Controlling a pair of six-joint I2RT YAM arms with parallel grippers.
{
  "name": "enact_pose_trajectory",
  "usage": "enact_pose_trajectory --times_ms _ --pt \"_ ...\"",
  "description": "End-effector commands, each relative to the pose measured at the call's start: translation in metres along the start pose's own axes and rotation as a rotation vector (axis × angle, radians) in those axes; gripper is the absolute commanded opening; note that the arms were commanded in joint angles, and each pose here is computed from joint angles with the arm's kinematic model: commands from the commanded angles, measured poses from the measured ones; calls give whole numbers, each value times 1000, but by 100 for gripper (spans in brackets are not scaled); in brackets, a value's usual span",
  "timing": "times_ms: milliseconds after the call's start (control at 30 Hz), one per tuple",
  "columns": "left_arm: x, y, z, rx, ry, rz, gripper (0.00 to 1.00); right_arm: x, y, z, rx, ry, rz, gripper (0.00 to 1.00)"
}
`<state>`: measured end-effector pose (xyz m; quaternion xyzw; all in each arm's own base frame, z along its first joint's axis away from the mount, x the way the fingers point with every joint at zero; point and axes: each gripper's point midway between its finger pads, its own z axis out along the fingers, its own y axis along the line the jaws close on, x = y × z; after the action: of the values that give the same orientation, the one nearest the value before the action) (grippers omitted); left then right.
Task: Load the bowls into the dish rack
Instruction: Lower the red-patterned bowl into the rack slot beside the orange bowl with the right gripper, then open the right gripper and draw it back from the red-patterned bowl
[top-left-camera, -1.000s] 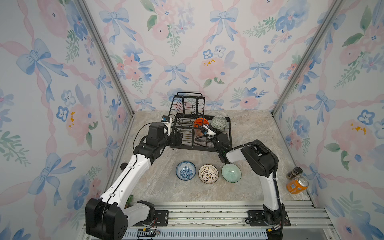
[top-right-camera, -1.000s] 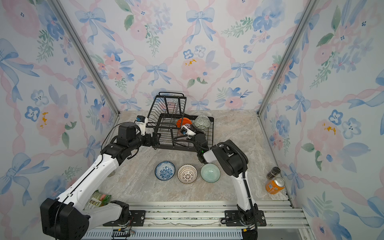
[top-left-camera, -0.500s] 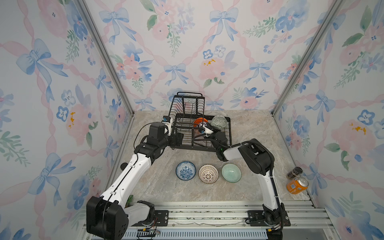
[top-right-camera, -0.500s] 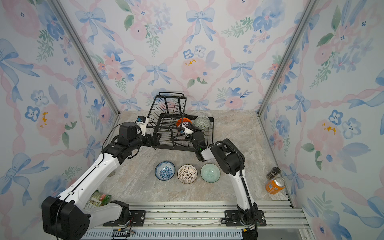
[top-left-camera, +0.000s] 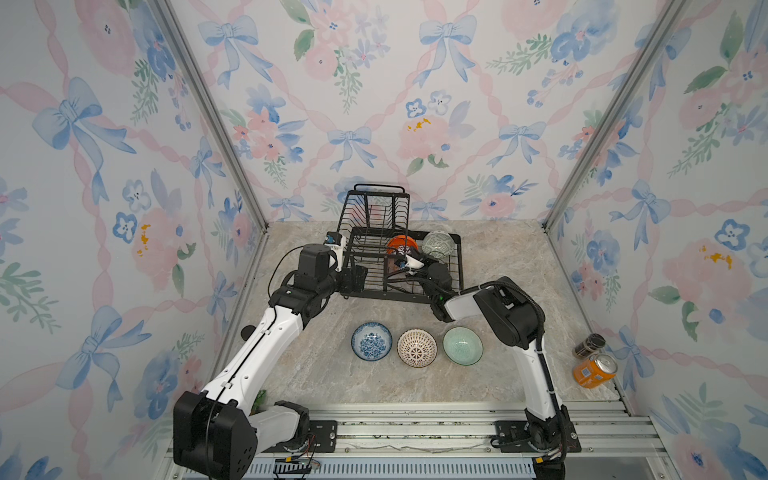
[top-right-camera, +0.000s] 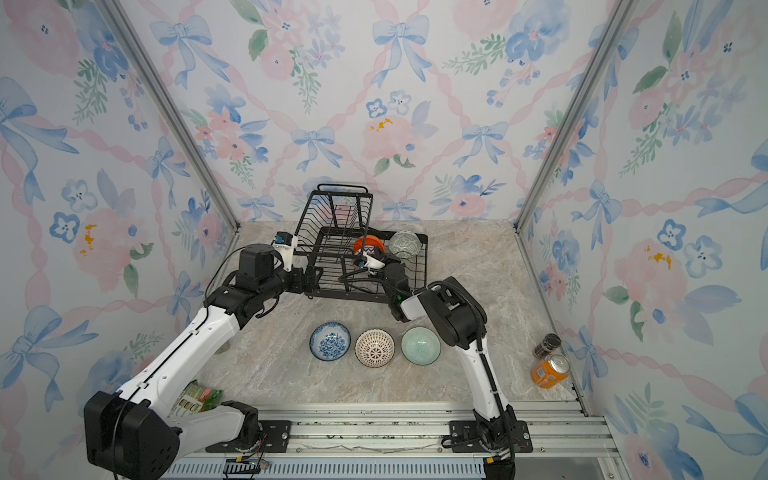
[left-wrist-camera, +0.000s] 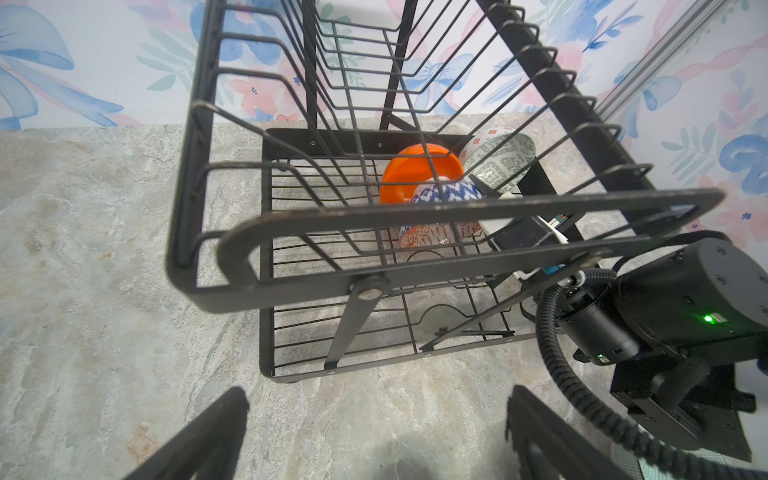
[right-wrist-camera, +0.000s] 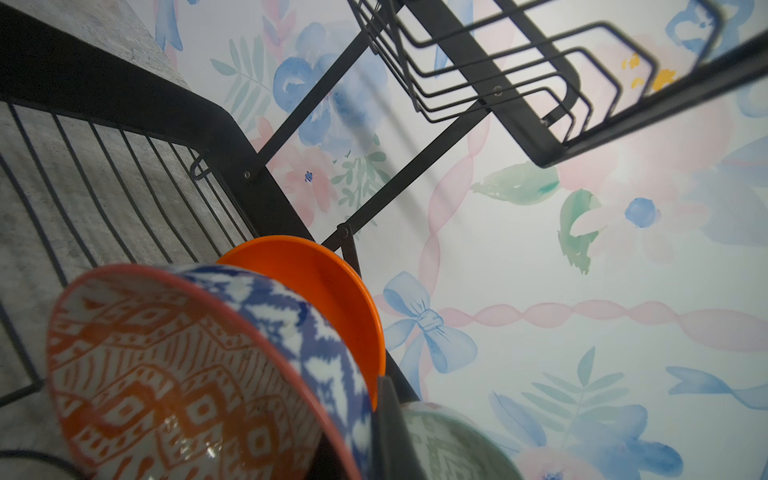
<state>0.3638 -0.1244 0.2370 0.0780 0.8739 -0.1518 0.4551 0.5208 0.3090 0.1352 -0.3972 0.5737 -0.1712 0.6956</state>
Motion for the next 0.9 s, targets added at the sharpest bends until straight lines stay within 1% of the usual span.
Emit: enact_pose_trajectory --times_ms 0,233,533,733,800,867 --pt "-4 0 3 9 -6 -3 98 -6 0 1 0 -23 23 0" --pt "-3 0 4 10 -1 -3 98 -7 13 -5 -71 -19 28 0" --pt "-3 -1 2 13 -4 -3 98 -2 20 -6 -97 1 20 0" --pt "-2 -1 2 16 -2 -4 98 0 16 -6 -99 15 23 13" --pt "-1 -1 2 17 -1 -3 98 -1 14 -6 -95 16 23 19" --pt "-1 -1 2 15 -3 -4 98 -1 11 -5 -85 22 15 21"
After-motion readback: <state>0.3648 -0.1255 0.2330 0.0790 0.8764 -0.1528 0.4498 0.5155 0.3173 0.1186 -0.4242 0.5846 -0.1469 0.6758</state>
